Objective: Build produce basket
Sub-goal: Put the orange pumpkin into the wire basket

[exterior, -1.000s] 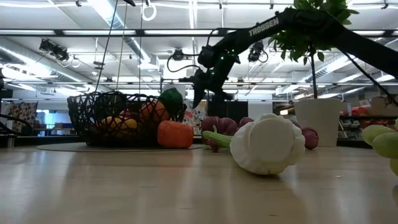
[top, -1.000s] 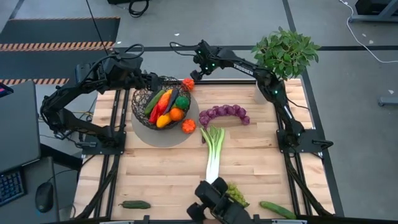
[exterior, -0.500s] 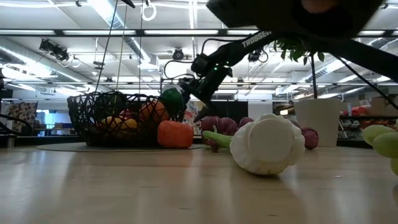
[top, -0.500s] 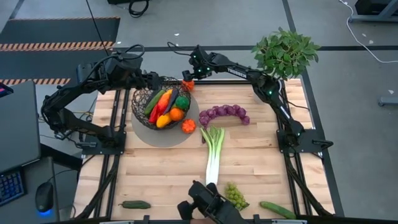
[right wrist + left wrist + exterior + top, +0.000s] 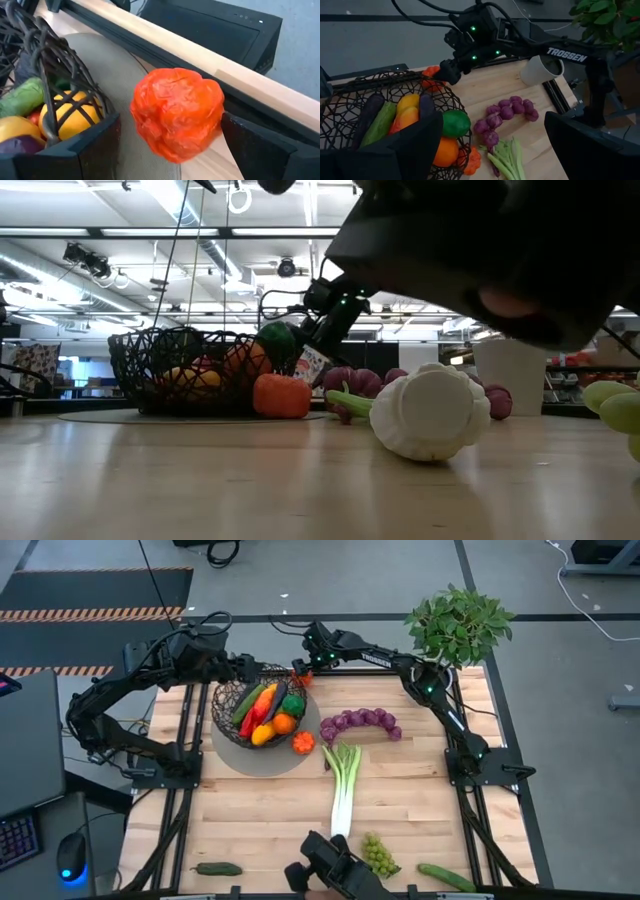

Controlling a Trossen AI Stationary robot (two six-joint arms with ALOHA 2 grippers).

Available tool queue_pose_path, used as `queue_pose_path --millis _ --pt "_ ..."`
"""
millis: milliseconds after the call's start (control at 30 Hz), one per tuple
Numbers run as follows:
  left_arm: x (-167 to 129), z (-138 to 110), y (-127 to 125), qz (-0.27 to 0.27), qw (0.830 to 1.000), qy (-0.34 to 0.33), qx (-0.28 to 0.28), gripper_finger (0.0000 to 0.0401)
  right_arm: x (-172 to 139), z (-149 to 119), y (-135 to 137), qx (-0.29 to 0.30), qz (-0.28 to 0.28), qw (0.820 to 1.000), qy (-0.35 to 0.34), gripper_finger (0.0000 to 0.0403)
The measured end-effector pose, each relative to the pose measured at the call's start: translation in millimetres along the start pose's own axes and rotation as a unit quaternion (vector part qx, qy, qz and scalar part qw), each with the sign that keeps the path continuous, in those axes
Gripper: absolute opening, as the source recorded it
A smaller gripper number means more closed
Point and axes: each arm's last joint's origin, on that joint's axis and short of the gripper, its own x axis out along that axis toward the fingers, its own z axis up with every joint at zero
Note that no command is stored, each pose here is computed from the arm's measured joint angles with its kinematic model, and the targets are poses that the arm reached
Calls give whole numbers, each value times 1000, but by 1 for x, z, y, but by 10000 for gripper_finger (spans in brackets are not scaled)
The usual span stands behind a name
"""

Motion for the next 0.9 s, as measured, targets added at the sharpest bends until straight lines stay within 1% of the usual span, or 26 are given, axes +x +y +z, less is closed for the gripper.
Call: queue_pose_path --millis 367,467,567,767,900 --pt "0 1 -1 -3 1000 -3 -4 357 1 1 0 -11 -4 1000 -7 345" --pt "0 1 -1 -4 1000 -3 2 357 1 0 -1 -14 -7 1000 -1 333" --pt "0 1 -1 -4 1000 -3 3 357 2 -2 0 -19 -5 1000 3 300" --pt "0 1 -1 -4 1000 -4 6 357 2 -2 1 -27 -2 1000 1 214" --pt "0 1 -1 -4 1000 -3 5 357 2 -2 1 -43 -4 999 3 159"
